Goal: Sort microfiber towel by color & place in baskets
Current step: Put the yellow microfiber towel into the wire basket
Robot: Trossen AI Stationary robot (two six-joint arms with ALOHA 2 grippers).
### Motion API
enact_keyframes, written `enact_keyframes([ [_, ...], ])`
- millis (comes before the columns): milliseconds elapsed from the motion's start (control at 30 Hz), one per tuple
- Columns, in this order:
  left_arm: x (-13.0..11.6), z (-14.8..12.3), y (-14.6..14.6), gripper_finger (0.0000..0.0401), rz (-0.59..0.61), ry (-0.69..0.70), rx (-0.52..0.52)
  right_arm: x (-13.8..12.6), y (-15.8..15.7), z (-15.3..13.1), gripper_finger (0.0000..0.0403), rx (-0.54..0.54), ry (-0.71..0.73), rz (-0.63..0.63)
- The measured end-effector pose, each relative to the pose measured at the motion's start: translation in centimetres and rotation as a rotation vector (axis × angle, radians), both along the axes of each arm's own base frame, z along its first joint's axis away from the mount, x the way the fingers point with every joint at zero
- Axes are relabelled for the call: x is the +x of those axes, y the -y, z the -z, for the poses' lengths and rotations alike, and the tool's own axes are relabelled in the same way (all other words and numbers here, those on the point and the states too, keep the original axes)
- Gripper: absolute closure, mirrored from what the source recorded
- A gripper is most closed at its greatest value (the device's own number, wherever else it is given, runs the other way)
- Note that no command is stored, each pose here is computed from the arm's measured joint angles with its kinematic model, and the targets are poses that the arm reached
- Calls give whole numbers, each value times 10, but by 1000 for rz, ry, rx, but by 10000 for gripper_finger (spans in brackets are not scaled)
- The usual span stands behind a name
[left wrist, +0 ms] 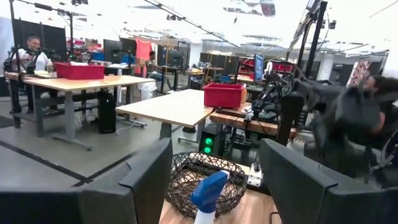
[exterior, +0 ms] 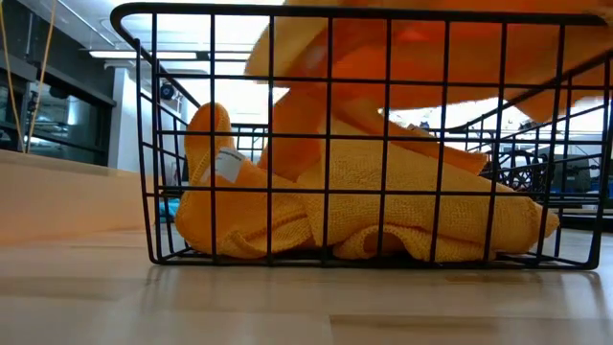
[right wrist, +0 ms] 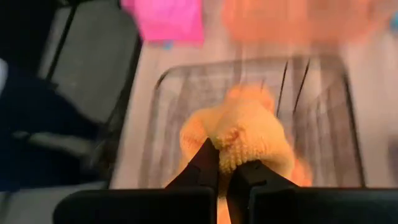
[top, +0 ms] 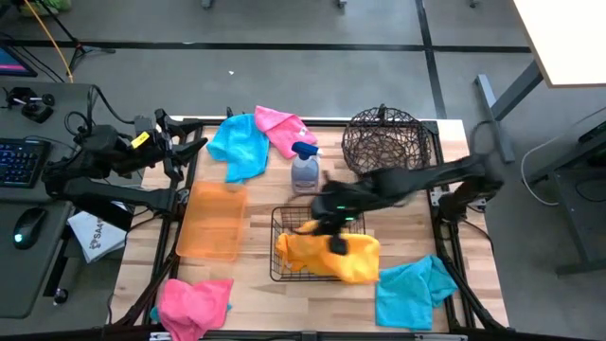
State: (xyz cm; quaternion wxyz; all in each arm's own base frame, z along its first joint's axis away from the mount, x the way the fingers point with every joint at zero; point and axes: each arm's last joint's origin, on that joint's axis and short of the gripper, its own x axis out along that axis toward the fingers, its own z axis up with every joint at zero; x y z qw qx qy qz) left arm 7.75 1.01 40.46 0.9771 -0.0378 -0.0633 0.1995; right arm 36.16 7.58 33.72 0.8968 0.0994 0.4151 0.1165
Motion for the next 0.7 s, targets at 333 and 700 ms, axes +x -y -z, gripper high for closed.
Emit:
enact_keyframes([
  [333, 0, 0, 0, 172, 4, 11, -25, 36, 11, 55, 403, 107, -149, -66],
  [700, 0, 0, 0, 172, 3, 1, -6, 15, 2, 99, 403, 76, -320, 22],
])
